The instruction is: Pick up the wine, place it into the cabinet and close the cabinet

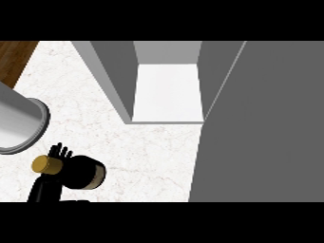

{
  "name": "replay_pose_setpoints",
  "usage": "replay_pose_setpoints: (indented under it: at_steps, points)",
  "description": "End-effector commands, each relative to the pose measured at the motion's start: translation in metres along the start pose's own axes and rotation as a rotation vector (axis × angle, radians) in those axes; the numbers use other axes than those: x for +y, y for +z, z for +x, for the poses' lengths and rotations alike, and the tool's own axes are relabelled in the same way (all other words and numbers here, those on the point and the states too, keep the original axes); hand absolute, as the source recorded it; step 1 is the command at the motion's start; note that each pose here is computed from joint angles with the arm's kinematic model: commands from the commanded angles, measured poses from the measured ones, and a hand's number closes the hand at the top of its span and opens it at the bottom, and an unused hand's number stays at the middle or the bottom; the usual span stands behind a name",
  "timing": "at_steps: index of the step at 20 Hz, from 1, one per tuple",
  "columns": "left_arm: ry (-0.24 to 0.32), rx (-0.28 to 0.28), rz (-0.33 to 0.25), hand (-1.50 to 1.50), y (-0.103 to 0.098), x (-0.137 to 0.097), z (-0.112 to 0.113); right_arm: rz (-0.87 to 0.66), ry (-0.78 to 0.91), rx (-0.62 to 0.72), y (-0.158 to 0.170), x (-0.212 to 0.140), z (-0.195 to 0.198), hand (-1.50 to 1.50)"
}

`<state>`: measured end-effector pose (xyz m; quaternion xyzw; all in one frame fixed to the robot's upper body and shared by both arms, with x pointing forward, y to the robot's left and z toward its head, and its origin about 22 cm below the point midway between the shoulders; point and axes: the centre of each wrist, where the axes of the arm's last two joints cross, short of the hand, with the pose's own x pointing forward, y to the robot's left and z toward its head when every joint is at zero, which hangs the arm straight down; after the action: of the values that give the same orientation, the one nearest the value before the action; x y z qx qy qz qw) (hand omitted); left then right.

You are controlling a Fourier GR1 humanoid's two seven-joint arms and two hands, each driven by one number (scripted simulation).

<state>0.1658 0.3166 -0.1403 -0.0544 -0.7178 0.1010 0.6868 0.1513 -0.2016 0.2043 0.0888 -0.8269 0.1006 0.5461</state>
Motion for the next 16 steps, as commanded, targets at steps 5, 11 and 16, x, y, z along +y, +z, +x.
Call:
replay_pose_setpoints:
  at_steps: [5,11,16]
  points:
    - [0.116,0.004,-0.026,-1.5,-0.007,0.0,-0.023,0.029,-0.027,-0.015,0.021,-0.002,0.019,-1.5]
    - [0.118,-0.035,-0.054,-1.5,-0.009,-0.01,-0.034,0.014,-0.031,-0.024,0.018,0.004,0.019,-1.5]
    - [0.126,-0.037,-0.08,-1.5,-0.03,-0.023,-0.036,0.021,-0.039,-0.014,-0.004,0.008,0.011,-1.5]
